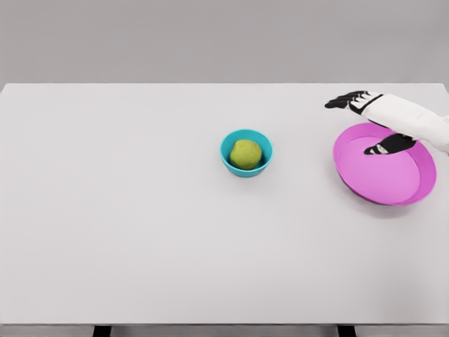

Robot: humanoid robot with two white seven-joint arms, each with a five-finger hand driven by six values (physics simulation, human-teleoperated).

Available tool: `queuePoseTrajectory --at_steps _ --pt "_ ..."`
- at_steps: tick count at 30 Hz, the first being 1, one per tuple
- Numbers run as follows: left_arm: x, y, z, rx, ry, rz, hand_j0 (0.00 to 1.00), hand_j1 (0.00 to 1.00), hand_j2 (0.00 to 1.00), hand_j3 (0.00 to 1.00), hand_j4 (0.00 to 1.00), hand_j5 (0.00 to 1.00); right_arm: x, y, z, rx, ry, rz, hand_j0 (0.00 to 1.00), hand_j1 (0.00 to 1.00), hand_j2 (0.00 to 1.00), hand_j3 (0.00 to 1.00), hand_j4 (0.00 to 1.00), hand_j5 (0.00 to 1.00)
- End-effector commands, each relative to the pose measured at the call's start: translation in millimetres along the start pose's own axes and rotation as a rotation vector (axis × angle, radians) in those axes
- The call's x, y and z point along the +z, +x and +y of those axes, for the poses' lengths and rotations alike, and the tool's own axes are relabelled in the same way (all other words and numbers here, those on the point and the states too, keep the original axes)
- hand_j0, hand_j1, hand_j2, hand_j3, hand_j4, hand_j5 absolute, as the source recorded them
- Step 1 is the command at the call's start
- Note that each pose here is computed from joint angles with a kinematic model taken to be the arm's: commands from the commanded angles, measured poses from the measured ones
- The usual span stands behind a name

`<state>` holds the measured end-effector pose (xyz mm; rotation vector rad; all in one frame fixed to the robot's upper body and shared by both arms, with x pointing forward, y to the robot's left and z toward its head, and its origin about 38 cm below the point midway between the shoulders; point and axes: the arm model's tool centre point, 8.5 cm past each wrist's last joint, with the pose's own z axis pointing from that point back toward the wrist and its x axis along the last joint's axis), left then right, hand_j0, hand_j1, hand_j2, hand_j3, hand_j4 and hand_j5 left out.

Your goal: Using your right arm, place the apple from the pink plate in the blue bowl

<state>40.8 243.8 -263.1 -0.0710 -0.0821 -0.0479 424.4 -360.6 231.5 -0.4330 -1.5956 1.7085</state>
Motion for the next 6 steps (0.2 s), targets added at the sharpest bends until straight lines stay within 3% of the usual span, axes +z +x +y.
queuePoseTrajectory --at_steps 1,6 --pt "0.0 -0.1 0.0 0.0 0.0 0.0 1.0 1.0 1.0 1.0 1.0 1.0 24.2 -8.2 -32.7 0.027 -0.099 0.046 1.0 1.0 1.0 1.0 1.0 1.0" --pt "0.0 1.9 -0.2 -0.002 -0.001 -0.007 1.0 1.0 1.0 1.0 1.0 1.0 33.4 -13.5 -18.7 0.0 -0.085 0.072 1.0 1.0 1.0 1.0 1.0 1.0"
